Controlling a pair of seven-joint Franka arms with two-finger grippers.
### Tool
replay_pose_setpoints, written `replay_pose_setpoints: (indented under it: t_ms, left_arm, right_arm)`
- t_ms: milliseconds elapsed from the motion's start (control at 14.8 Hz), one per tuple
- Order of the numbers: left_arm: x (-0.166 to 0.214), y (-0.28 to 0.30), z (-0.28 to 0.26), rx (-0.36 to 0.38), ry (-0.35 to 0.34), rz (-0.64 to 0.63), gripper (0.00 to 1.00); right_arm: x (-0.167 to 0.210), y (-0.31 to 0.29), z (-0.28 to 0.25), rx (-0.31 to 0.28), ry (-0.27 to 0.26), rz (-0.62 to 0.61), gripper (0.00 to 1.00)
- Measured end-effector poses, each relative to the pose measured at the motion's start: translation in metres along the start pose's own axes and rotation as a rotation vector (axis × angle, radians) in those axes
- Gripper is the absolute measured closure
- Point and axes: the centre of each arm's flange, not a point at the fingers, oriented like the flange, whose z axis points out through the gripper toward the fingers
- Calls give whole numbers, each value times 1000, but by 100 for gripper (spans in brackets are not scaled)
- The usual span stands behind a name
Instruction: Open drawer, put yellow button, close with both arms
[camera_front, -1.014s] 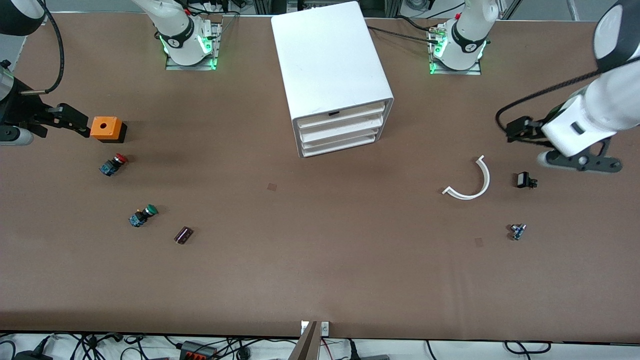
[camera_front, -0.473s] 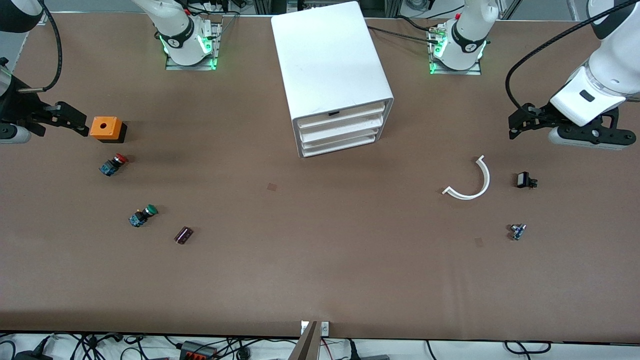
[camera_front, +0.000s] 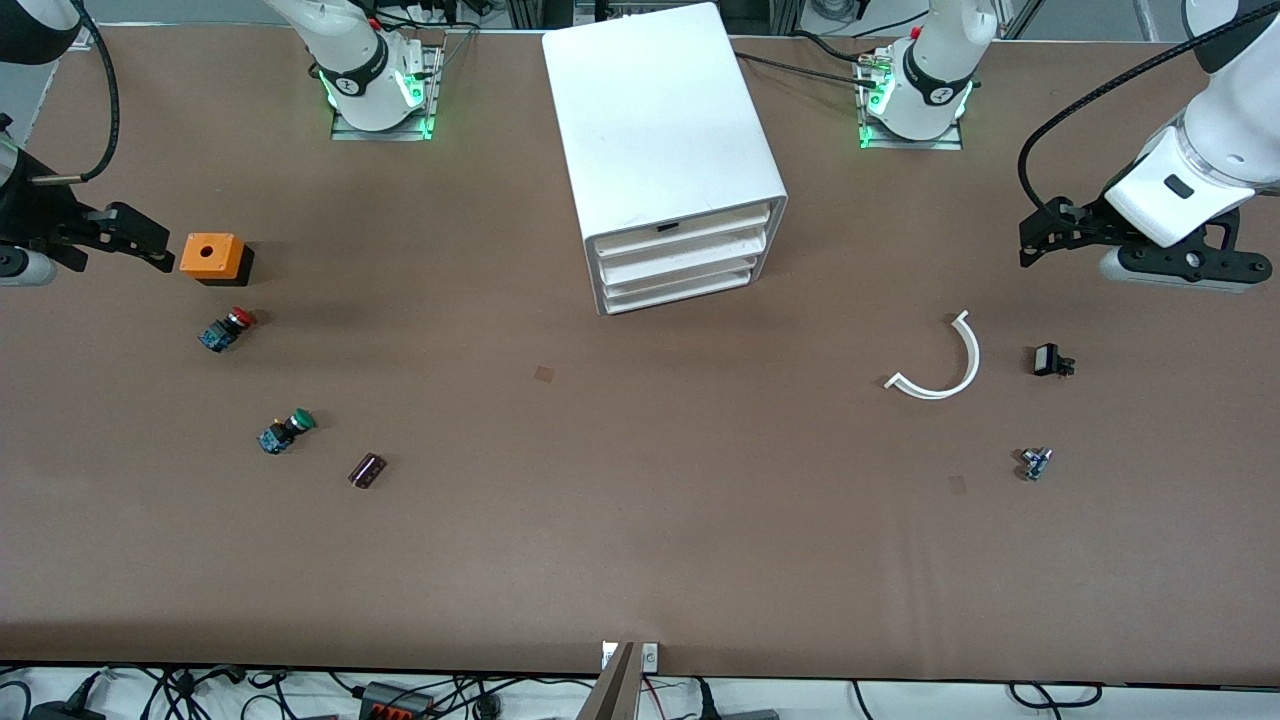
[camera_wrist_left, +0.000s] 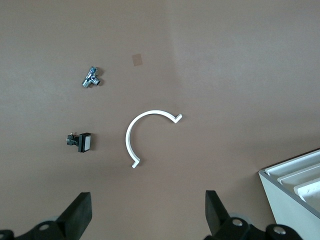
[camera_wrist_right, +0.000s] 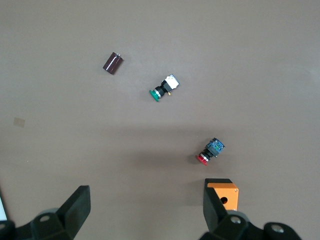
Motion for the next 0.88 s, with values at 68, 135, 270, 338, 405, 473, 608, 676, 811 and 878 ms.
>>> replay_pose_setpoints:
  t_ms: [68,135,270,338,405,473,608,676,811,878]
  left_arm:
    - [0,0,0,0,0,0,0]
    - [0,0,0,0,-1,0,0]
    - [0,0,0,0,-2,0,0]
    - [0,0,0,0,-2,0,0]
    - [0,0,0,0,-3,0,0]
    - [-1,0,1,0,-7,0,0]
    - [-1,0,1,0,-12,0,0]
    - [-1,0,1,0,-13,0,0]
    - [-2,0,1,0,-15,0,0]
    - [-2,0,1,0,-15,0,0]
  right_arm:
    - [0,0,0,0,0,0,0]
    - [0,0,0,0,-1,0,0]
    - [0,0,1,0,-6,0,0]
    - [0,0,2,0,-8,0,0]
    - [0,0,3,0,-9,0,0]
    - [0,0,3,0,-10,0,0]
    - [0,0,3,0,-10,0,0]
    - [0,0,3,0,-10,0,0]
    - [0,0,4,0,-10,0,0]
    - [0,0,4,0,-12,0,0]
